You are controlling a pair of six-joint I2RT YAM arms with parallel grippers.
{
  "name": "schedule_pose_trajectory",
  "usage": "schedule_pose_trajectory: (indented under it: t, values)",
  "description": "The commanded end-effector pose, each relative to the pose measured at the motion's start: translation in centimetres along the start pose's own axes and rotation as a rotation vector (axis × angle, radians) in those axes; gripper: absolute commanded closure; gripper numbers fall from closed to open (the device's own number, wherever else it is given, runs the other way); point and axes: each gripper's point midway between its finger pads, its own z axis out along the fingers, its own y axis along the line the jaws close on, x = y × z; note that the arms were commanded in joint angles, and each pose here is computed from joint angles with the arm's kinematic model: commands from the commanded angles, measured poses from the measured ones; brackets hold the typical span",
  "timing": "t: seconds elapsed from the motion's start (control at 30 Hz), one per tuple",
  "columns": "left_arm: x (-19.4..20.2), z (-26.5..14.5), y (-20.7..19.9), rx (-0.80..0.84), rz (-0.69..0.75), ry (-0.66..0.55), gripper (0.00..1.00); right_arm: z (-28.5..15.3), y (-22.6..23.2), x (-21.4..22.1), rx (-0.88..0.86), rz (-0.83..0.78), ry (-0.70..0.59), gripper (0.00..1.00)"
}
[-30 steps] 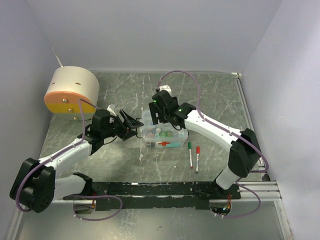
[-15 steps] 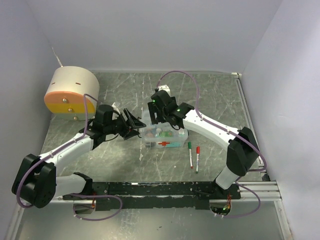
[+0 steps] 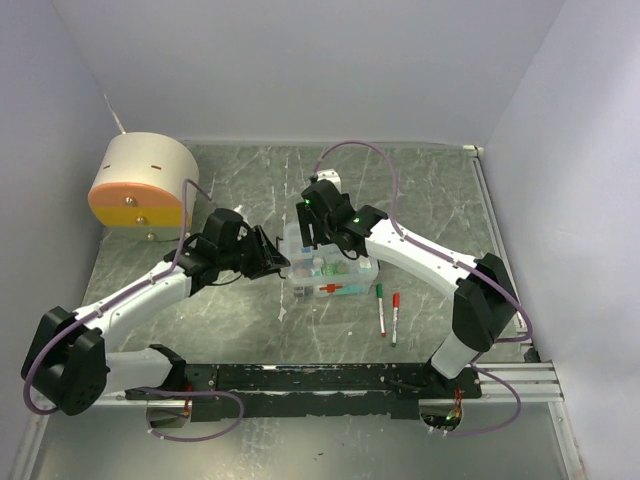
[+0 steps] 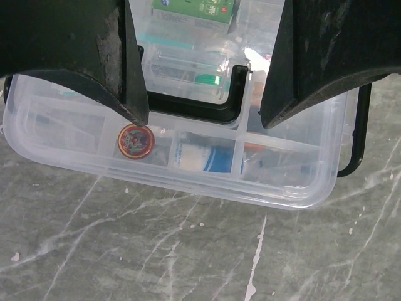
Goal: Organize the medicine kit
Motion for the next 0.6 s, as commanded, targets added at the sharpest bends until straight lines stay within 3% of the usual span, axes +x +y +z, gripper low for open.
schedule_pose_trajectory:
  t: [0.0, 0.27, 0.57]
  values:
    - [-0.7, 0.0, 0.5, -0.080, 0.086, -0.035, 0.49, 0.7, 0.3, 1.5, -0.007, 0.024, 0.042, 0.29]
    - [-0.1, -0.3, -1.0, -0.091, 0.158, -0.037, 0.38, 0.9, 0.6, 1.5, -0.017, 0.033, 0.044, 0.30]
    - [1.5, -0.3, -0.7, -0.133, 0.180, -0.009, 0.43, 1.1, 0.7, 1.7, -0.022, 0.041, 0.050, 0.31]
